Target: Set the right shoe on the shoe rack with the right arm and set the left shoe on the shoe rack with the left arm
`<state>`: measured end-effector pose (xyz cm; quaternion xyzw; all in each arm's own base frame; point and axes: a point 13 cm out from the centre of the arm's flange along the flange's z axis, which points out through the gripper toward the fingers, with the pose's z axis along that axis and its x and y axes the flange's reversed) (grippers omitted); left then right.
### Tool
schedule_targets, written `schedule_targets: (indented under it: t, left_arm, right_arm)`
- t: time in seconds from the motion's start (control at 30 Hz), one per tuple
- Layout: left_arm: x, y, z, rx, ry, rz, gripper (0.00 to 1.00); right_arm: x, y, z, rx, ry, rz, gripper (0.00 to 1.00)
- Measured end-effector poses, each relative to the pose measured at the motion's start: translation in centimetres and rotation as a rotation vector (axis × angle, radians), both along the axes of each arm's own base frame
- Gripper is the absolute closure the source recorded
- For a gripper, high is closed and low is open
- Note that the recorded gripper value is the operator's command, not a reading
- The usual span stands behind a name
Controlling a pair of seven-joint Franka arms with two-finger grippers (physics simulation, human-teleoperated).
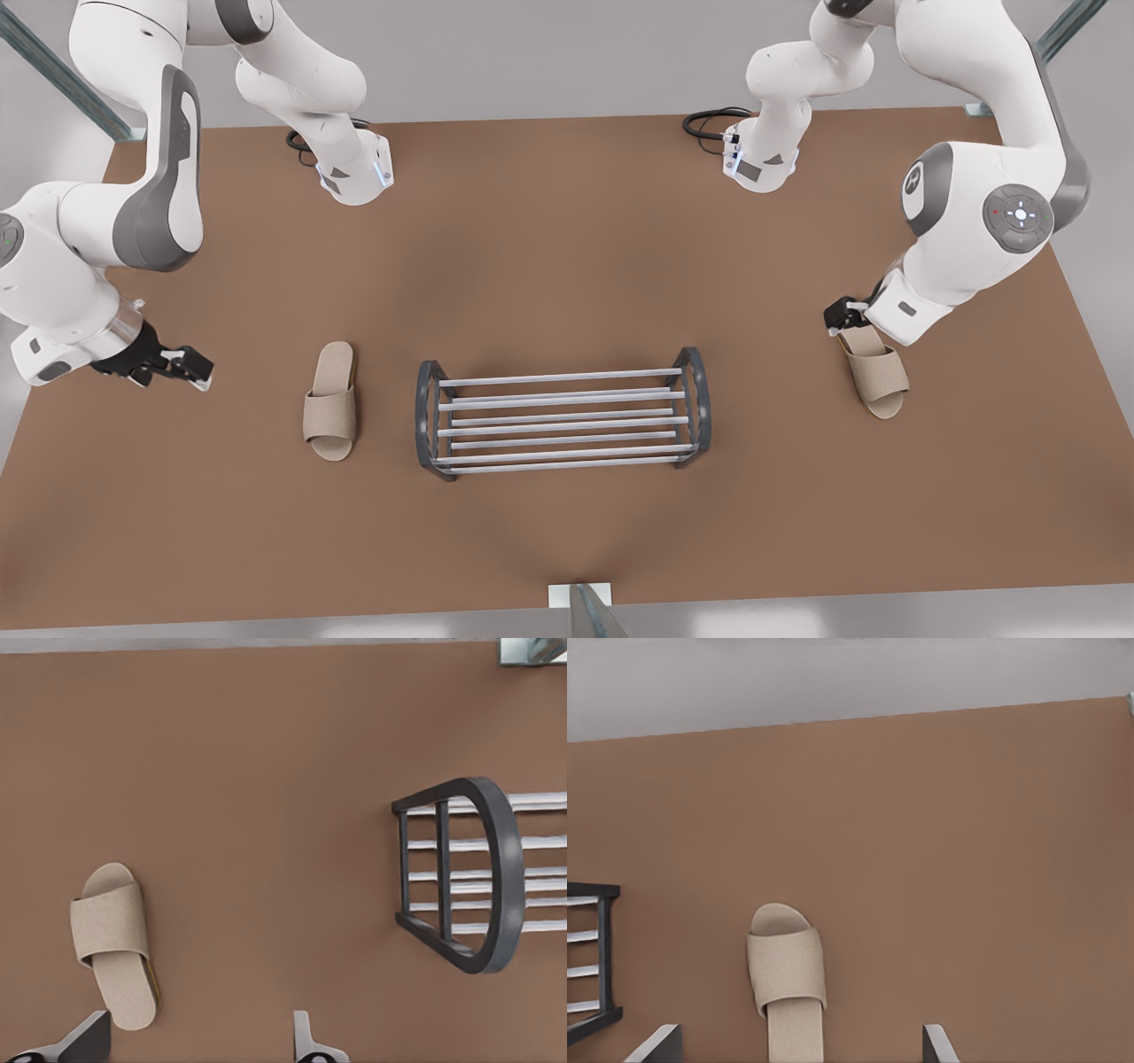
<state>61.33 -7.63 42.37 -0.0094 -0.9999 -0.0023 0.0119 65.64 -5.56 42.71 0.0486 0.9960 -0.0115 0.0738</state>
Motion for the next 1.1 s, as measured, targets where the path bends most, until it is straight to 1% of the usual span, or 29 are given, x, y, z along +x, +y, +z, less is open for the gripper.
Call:
schedule_targets:
  t: [0.2, 0.33, 0.43, 0.5, 0.53, 0.57, 0.63, 0.67, 0.73, 0.77, 0.83, 0.9, 1.0, 1.1]
  left_arm:
    - [0.9, -1.4, -0.7, 0.017, -0.01, -0.018, 0.0]
    - [1.9, -2.2, -2.7, 0.023, 0.024, -0.031, 0.0]
    - [1.8, -1.5, -2.9, 0.031, 0.044, -0.02, 0.0]
    - [1.4, -1.3, -3.1, 0.036, 0.059, -0.025, 0.0]
    - [1.3, -1.3, -3.2, 0.038, 0.066, -0.027, 0.0]
    - [1.1, -1.2, -3.5, 0.039, 0.076, -0.029, 0.0]
    - [0.8, -1.5, -4.9, 0.041, 0.107, -0.039, 0.0]
    - [0.9, -1.5, -6.0, 0.038, 0.128, -0.041, 0.0]
    - [1.1, -1.9, -8.3, 0.019, 0.163, -0.043, 0.0]
    - [1.2, -2.9, -8.8, 0.002, 0.163, -0.056, 0.0]
    - [1.6, -4.4, -8.0, -0.019, 0.135, -0.073, 0.0]
    - [2.4, -3.8, -5.2, -0.028, 0.079, -0.06, 0.0]
    - [2.3, -1.9, -2.2, -0.008, 0.036, -0.042, 0.0]
    - [1.6, -2.3, -0.7, 0.012, 0.024, -0.057, 0.0]
  right_arm:
    - [0.6, 0.1, -0.2, -0.001, -0.018, -0.002, 0.0]
    - [1.9, 1.2, -3.6, 0.009, 0.008, 0.013, 0.0]
    - [3.4, 3.1, -5.4, 0.023, -0.044, 0.035, 0.0]
    - [3.5, 3.8, -4.1, 0.019, -0.134, 0.045, 0.0]
    - [2.6, 3.6, -2.9, 0.011, -0.18, 0.043, 0.0]
    - [0.1, 3.2, -4.6, 0.003, -0.193, 0.037, 0.0]
    - [-5.2, 2.7, -11.8, -0.007, -0.217, 0.027, 0.0]
    - [-6.2, 2.4, -13.0, -0.012, -0.273, 0.023, 0.0]
    - [-6.3, 2.5, -11.6, -0.024, -0.42, 0.026, 0.0]
    - [-6.5, 3.1, -11.6, -0.025, -0.476, 0.038, 0.0]
    - [-6.5, 3.7, -11.4, -0.026, -0.573, 0.048, 0.0]
    - [-5.8, 3.7, -10.2, -0.028, -0.661, 0.049, 0.0]
    - [-4.3, 3.4, -9.2, -0.028, -0.747, 0.043, 0.0]
    - [-4.3, 2.4, -9.3, -0.032, -0.785, 0.025, 0.0]
